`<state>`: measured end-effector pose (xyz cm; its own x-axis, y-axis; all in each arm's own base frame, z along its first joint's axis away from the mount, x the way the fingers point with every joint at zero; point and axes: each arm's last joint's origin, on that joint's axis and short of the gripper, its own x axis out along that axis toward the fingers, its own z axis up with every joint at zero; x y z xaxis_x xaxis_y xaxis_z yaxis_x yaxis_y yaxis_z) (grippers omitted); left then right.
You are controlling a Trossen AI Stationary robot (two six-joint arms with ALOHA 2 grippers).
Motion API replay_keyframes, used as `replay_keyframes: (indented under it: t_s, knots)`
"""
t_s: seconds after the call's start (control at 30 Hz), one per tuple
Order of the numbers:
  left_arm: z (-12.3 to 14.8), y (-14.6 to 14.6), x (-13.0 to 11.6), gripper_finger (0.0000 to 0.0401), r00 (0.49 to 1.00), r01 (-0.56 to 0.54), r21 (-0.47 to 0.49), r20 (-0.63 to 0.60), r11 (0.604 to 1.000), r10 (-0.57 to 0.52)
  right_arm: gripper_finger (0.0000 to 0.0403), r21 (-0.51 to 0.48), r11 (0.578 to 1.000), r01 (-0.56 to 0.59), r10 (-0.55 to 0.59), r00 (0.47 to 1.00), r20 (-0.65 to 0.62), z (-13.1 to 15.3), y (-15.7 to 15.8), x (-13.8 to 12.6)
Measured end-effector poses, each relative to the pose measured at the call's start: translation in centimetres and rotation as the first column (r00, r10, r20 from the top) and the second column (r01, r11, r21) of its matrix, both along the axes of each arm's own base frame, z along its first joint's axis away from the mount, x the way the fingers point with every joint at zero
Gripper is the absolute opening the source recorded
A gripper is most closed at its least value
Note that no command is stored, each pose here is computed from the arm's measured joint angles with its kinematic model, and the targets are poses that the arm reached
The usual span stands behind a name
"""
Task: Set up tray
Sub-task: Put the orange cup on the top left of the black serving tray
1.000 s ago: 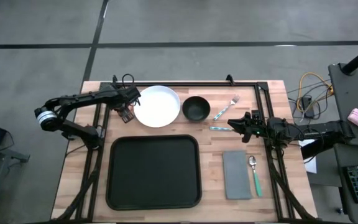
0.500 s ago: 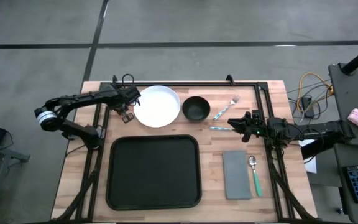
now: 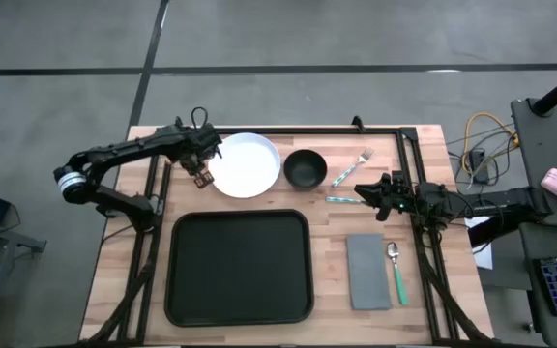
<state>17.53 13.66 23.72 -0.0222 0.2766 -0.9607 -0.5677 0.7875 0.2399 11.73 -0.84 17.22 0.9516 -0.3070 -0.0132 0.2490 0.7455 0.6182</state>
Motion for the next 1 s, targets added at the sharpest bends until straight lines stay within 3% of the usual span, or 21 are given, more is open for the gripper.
replay_keyframes:
  t_s: [0.4, 1.0]
  knots:
    - [7.2, -6.0, 4.2, 0.0000, 0.974, 0.151, 0.000, 0.171, 0.989, -0.149, 0.0068, 0.003, 1.000, -0.001, 0.001, 1.000, 0.002, 0.0, 0.0, 0.0]
    - [5.3, -15.8, 4.3, 0.0000, 0.956, 0.282, -0.144, 0.119, 0.948, -0.267, 0.0068, 0.003, 1.000, -0.001, 0.001, 1.000, 0.001, 0.0, 0.0, 0.0]
